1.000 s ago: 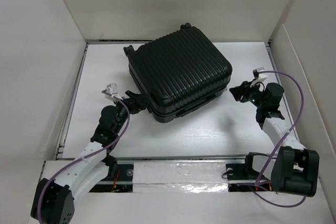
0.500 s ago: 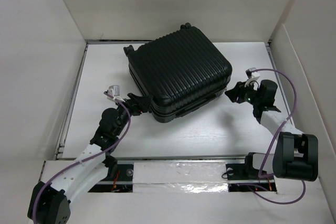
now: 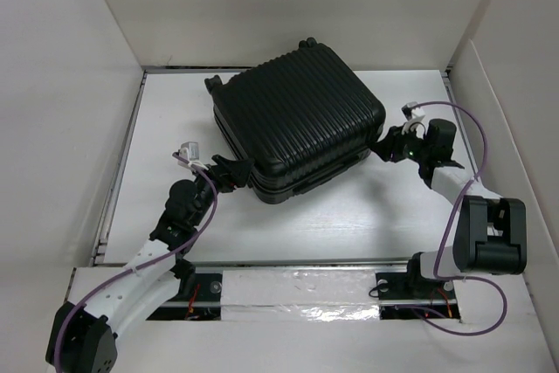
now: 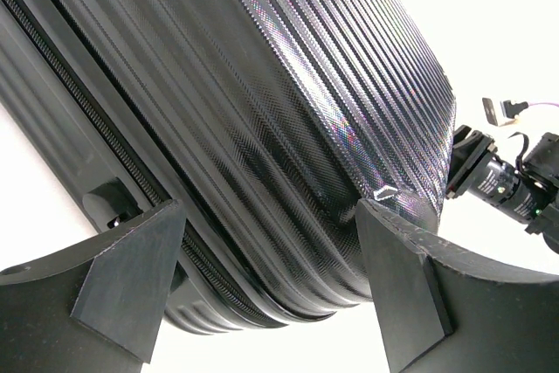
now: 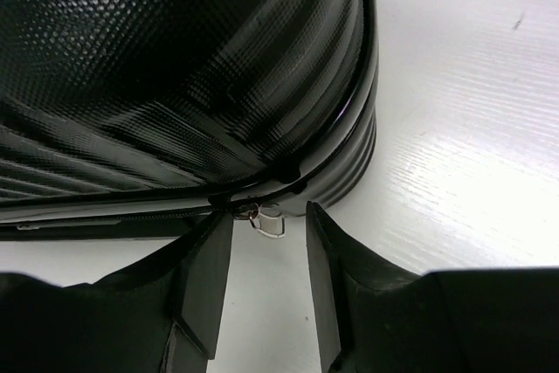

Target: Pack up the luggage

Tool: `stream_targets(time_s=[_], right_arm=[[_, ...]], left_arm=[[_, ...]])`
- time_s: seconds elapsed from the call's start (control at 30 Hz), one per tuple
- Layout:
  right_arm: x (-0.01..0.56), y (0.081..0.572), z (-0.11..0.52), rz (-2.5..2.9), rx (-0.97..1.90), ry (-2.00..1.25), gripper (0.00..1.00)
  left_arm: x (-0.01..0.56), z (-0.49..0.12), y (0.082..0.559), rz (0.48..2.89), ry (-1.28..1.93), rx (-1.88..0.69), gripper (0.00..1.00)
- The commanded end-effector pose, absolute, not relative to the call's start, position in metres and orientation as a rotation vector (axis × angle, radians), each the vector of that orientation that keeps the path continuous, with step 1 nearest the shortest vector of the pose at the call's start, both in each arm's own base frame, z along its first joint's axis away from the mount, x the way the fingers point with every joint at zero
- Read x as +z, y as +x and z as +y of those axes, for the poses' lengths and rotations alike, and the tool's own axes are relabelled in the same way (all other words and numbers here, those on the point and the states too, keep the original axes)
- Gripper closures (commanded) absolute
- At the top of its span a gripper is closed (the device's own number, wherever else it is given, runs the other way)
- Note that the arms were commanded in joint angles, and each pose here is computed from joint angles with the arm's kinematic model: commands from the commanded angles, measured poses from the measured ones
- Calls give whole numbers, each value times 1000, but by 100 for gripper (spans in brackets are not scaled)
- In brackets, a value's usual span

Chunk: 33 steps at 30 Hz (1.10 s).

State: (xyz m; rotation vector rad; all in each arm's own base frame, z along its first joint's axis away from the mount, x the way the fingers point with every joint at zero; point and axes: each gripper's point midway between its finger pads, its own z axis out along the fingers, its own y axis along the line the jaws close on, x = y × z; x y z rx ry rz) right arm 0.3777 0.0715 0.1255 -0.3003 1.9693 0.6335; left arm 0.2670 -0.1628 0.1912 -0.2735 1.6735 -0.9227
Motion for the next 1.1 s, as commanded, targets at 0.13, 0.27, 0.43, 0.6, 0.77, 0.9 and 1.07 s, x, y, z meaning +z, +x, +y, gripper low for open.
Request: stream_targets(time_s=[0.13, 0.27, 0.43, 0.6, 0.77, 0.9, 1.07], right_arm=[[140, 388, 79, 1911, 637, -355, 77], [139, 391, 87, 1908, 653, -361, 83], [143, 391, 98, 1892, 639, -378, 100], [144, 381, 108, 1928, 560, -333, 100], [143, 362, 115, 1976, 457, -303, 100], [142, 349, 117, 2018, 390, -291, 100], [149, 325, 148, 2063, 435, -413, 100]], left_arm=[[197, -164, 268, 1647, -253, -925, 24], [194, -165, 267, 1654, -251, -928, 29], [185, -167, 262, 1686, -232, -931, 60], [168, -166, 254, 1735, -214, -923, 93], [153, -174, 248, 1785, -169, -955, 100], [168, -203, 247, 1764, -92, -1067, 100], [184, -236, 266, 1773, -77, -1033, 100]])
